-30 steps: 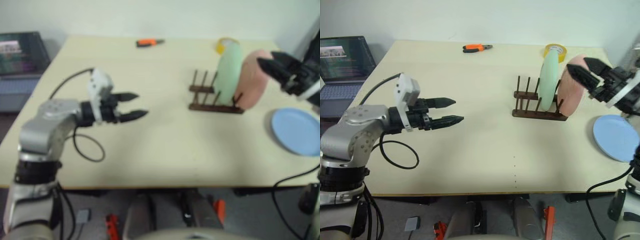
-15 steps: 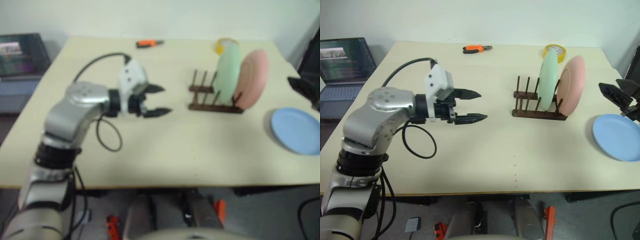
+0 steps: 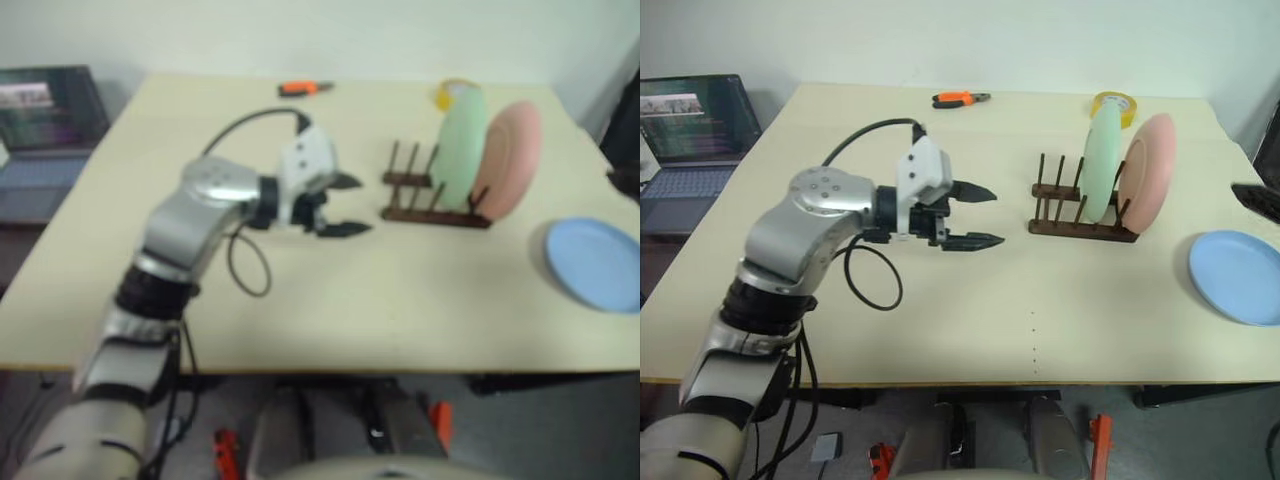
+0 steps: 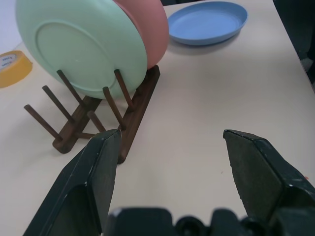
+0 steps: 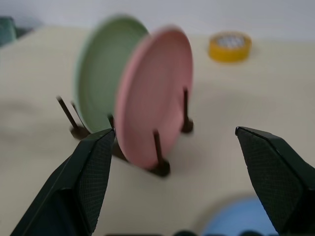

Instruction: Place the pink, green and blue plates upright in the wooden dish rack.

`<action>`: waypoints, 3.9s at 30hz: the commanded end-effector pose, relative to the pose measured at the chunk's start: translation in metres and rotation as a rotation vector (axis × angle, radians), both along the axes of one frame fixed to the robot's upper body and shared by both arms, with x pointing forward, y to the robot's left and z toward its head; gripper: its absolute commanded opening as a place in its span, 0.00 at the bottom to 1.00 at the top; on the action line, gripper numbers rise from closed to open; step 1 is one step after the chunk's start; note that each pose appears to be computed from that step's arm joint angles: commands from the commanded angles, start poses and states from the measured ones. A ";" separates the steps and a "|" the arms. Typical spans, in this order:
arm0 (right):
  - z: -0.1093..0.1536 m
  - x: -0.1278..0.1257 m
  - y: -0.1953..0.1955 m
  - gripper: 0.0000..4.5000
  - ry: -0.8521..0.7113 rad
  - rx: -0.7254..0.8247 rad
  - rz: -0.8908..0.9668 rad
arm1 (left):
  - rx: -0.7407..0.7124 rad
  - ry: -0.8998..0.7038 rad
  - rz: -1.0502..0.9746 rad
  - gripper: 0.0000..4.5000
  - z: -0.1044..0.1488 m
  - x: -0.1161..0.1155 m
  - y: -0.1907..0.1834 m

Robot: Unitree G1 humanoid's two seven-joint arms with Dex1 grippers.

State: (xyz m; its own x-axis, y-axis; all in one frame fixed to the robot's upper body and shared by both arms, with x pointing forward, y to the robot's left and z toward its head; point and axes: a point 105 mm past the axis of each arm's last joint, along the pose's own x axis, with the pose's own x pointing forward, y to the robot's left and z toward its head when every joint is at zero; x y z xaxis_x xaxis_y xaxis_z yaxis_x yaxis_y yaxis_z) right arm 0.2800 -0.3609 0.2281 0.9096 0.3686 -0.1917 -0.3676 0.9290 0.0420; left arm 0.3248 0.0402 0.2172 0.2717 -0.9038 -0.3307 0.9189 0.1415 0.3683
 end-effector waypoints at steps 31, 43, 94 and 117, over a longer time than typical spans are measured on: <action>-0.079 -0.008 -0.005 0.95 0.258 -0.076 0.040 | 0.101 -0.139 0.112 1.00 -0.014 0.003 -0.052; -0.082 -0.012 0.021 0.95 0.224 0.013 0.099 | 0.140 -0.088 0.163 1.00 -0.041 0.008 -0.043; -0.066 0.008 -0.021 0.00 0.082 -0.273 -0.215 | 0.076 -0.124 0.211 1.00 -0.023 0.023 -0.035; 0.149 0.008 0.063 0.00 -0.629 -0.226 -0.098 | -0.018 -0.200 0.228 1.00 -0.001 0.042 -0.014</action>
